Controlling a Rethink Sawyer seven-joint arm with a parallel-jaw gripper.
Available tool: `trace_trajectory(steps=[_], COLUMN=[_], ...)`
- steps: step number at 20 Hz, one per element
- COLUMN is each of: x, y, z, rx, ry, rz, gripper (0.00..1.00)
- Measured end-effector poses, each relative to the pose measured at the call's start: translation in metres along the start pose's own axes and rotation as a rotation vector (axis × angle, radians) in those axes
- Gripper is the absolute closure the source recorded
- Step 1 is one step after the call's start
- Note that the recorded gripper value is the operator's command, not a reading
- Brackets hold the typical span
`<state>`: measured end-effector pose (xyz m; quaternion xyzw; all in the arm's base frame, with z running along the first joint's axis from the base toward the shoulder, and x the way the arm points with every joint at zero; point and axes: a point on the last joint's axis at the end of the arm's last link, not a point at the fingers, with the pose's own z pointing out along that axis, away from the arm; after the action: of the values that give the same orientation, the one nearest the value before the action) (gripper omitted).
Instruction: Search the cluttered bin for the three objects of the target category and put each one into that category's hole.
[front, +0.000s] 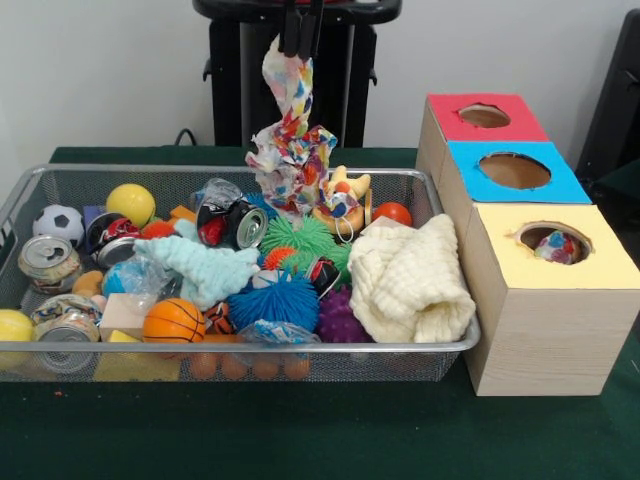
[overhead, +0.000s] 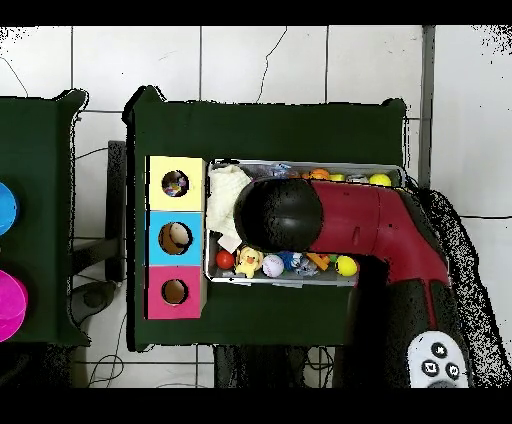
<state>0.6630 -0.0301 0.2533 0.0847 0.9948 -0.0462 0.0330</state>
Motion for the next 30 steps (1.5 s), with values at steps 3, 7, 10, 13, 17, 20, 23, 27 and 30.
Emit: trace_trajectory(steps=[3,7,10,13,17,20,23,27,30], x=[-0.005,-0.015,-0.018,-0.021,-0.023,-0.024,-0.023,-0.020,-0.017], y=[-0.004,-0.021,-0.029,-0.037,-0.034,-0.020,-0.001,0.025,0.044], z=[-0.007,-0.015,-0.018,-0.020,-0.025,-0.027,-0.029,-0.032,-0.033], rx=[-0.039,-0.080,-0.089,-0.096,-0.103,-0.111,-0.118,-0.123,-0.127], ry=[-0.019,-0.064,-0.082,-0.101,-0.112,-0.116,-0.118,-0.120,-0.122], rz=[0.024,0.063,0.077,0.085,0.077,0.055,0.025,-0.016,-0.045], gripper=[1.00,1.00,1.00,1.00,1.00,1.00,1.00,1.00,1.00])
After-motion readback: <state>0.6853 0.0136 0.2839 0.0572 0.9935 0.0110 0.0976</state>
